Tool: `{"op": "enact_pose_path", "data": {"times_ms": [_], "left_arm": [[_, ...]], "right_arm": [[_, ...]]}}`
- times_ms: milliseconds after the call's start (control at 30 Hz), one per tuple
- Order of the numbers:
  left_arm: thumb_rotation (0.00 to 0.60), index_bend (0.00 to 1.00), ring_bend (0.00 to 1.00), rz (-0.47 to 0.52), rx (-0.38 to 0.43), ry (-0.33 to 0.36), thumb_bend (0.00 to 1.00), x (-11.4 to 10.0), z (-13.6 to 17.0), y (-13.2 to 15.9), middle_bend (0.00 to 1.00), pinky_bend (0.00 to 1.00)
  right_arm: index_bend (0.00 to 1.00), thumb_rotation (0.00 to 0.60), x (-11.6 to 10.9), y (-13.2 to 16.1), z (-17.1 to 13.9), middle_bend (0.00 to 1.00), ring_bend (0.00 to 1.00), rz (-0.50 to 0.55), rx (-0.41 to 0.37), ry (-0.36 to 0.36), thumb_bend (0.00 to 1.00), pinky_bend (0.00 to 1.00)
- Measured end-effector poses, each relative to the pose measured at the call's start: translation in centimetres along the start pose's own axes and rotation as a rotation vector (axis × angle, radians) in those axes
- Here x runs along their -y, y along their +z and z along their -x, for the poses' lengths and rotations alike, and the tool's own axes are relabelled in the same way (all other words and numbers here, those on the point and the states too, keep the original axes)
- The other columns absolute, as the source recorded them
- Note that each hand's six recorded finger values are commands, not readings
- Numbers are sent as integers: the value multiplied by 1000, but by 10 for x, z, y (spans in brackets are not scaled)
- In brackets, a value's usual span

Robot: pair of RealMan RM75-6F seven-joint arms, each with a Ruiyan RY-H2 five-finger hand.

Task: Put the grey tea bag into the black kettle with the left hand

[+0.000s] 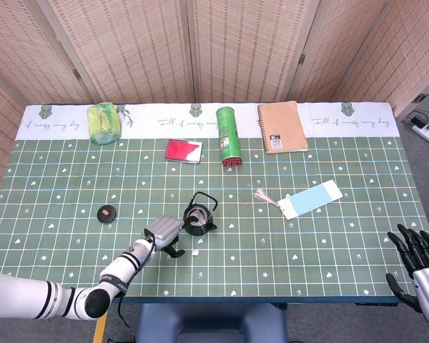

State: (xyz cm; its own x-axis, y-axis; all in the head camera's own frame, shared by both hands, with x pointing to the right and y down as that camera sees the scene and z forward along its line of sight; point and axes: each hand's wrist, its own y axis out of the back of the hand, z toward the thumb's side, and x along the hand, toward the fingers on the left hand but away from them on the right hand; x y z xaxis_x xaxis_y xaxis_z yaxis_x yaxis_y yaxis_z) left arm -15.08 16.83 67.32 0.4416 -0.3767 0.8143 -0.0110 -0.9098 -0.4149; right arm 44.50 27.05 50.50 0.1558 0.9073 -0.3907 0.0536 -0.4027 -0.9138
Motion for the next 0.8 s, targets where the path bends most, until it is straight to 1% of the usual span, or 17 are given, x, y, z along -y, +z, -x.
{"op": "enact_pose_path", "data": {"times_ms": [433,800], "left_arm": [[600,117,1000,-58,9,35,309,10,-12,-17,1000,1000],[600,123,1000,-22,13,-2,310,27,-20,-29,1000,1000]], "right_arm": [[0,600,2,-1,3,0,0,-4,12,6,412,0],[0,600,3,-3,6,0,0,-7,20,11,411,0]]}}
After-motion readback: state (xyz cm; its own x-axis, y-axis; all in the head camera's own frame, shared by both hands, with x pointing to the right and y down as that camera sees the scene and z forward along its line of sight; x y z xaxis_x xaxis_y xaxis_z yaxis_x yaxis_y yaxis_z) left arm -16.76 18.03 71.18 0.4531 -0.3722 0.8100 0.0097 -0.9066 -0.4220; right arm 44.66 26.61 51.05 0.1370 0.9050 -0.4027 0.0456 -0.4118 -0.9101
